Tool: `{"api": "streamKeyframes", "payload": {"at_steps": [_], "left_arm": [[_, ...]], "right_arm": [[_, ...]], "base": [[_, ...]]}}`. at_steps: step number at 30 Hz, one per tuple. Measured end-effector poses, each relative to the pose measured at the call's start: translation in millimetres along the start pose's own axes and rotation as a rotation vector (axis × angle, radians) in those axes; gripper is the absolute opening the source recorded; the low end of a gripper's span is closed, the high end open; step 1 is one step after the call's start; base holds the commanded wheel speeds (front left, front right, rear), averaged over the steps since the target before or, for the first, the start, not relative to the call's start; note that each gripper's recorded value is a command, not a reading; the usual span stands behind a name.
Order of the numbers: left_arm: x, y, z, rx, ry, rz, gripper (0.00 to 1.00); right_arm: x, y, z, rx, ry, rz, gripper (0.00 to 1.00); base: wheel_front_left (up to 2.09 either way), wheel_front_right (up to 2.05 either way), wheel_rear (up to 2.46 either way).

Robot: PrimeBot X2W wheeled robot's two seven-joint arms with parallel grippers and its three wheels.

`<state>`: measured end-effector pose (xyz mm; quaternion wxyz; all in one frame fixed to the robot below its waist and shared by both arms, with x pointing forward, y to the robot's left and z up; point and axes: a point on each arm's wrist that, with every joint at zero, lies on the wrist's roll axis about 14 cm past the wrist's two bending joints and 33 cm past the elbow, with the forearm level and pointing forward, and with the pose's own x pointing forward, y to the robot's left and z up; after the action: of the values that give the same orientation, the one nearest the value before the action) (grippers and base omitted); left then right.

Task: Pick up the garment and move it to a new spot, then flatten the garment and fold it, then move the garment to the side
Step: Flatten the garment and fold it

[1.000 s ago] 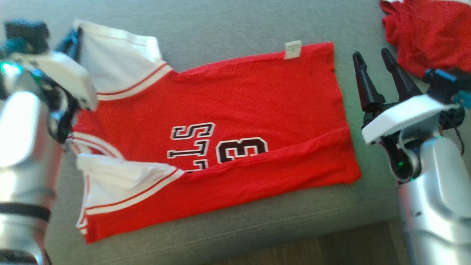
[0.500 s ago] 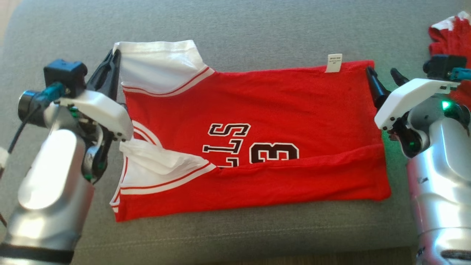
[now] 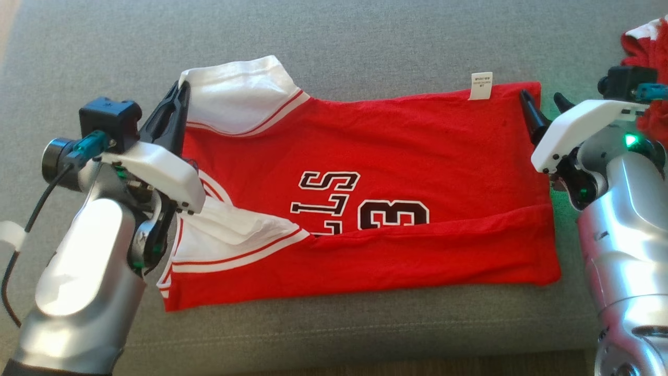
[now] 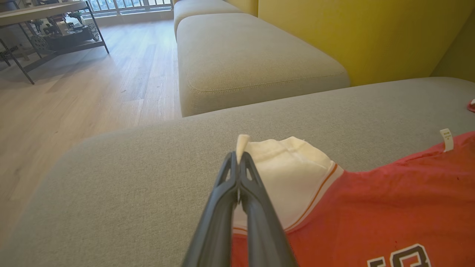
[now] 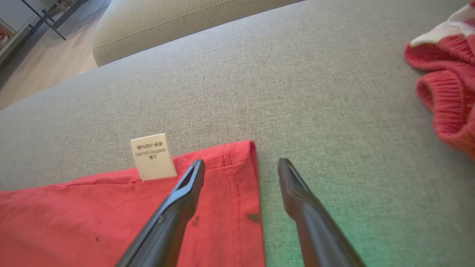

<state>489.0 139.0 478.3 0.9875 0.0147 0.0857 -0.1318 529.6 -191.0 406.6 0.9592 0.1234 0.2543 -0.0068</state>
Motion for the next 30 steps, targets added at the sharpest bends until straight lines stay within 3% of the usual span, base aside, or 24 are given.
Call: {"api": "streamKeyframes", "payload": {"at_steps": [11,12,13,14,30], "left_arm": [[1.2,-0.3,-10.6,0.006,0.031,-0.007,0.00],[1.0,-0.4,-11.7,0.007,0.035,-0.007,0.00],[0.7,-0.5,-12.2,0.007,0.037,-0.008,0.00],[0.4,-0.5,-12.4,0.008,0.038,-0.007,0.00],[-15.3,9.3,8.6,0.039,-0.003,0.028,0.00]], "right_arm": [[13.3,8.6,-2.2,-0.023,0.022,0.027,1.00],[14.2,10.3,-3.6,-0.025,0.028,0.032,0.71],[14.8,11.8,-5.1,-0.027,0.033,0.036,0.23],[15.1,13.3,-5.3,-0.028,0.031,0.040,0.00],[-10.6,9.7,29.5,-0.034,-0.084,0.050,0.00]], "base": [[0.00,0.00,0.00],[0.00,0.00,0.00],[0.00,0.00,0.00],[0.00,0.00,0.00],[0.00,0.00,0.00]]}}
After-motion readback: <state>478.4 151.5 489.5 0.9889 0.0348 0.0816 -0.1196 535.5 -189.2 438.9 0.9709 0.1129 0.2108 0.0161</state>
